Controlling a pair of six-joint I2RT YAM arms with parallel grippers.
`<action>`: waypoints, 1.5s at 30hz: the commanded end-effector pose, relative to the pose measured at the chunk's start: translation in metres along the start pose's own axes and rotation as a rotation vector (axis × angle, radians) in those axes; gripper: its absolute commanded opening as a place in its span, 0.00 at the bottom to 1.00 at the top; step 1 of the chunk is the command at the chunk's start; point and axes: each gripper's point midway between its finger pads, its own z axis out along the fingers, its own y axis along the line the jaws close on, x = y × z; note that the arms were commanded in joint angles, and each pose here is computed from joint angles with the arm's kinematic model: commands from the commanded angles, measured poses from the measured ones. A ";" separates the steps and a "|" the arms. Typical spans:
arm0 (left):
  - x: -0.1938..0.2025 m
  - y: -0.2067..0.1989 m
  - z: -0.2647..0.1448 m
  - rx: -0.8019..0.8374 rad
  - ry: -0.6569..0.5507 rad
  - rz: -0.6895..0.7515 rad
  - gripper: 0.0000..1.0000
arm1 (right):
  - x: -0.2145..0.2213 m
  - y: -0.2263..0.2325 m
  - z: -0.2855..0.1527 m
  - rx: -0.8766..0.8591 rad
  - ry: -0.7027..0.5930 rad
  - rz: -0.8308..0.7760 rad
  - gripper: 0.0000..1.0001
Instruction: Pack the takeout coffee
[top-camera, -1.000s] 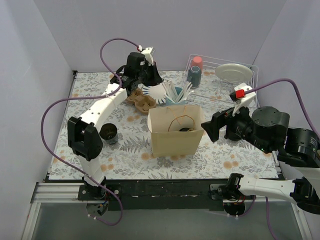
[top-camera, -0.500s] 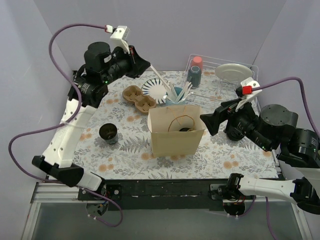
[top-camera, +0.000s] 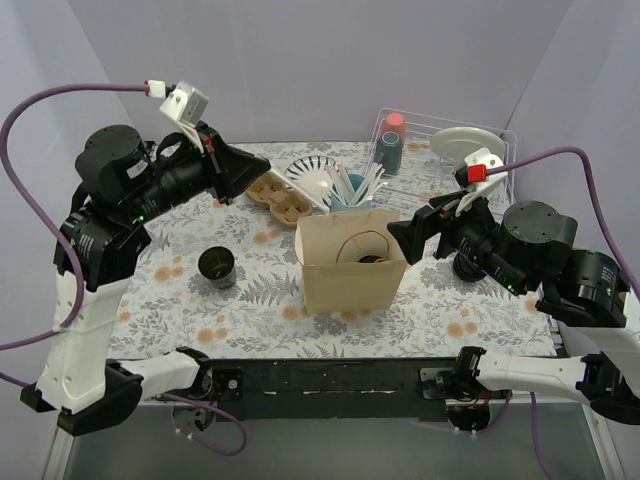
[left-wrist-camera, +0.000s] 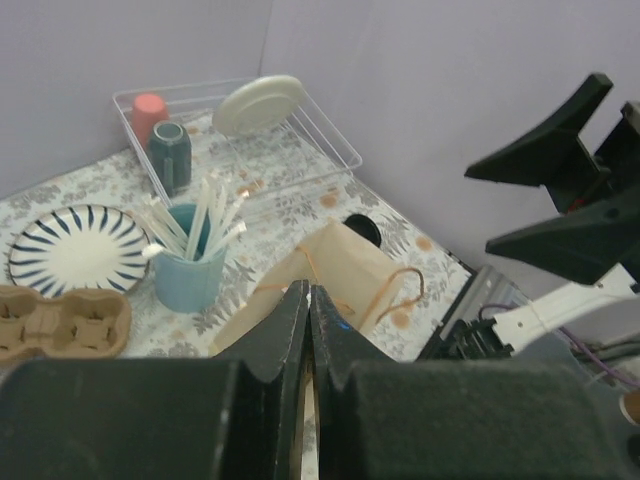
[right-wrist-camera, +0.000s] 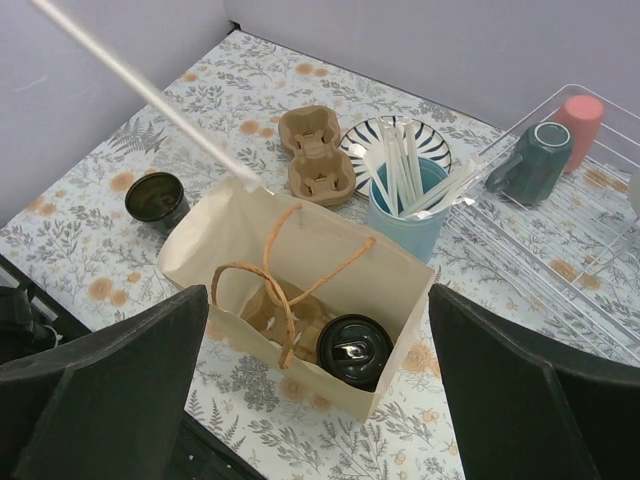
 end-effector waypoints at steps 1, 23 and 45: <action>0.039 -0.007 -0.001 0.073 0.085 -0.064 0.00 | -0.022 0.000 -0.004 -0.005 -0.077 0.045 0.99; 0.115 0.021 0.045 0.093 0.222 -0.210 0.66 | 0.037 -0.034 -0.030 0.162 0.152 0.113 0.98; 0.103 -0.008 0.035 0.260 0.088 -0.230 0.98 | 0.021 -0.025 -0.028 0.119 -0.009 0.333 0.98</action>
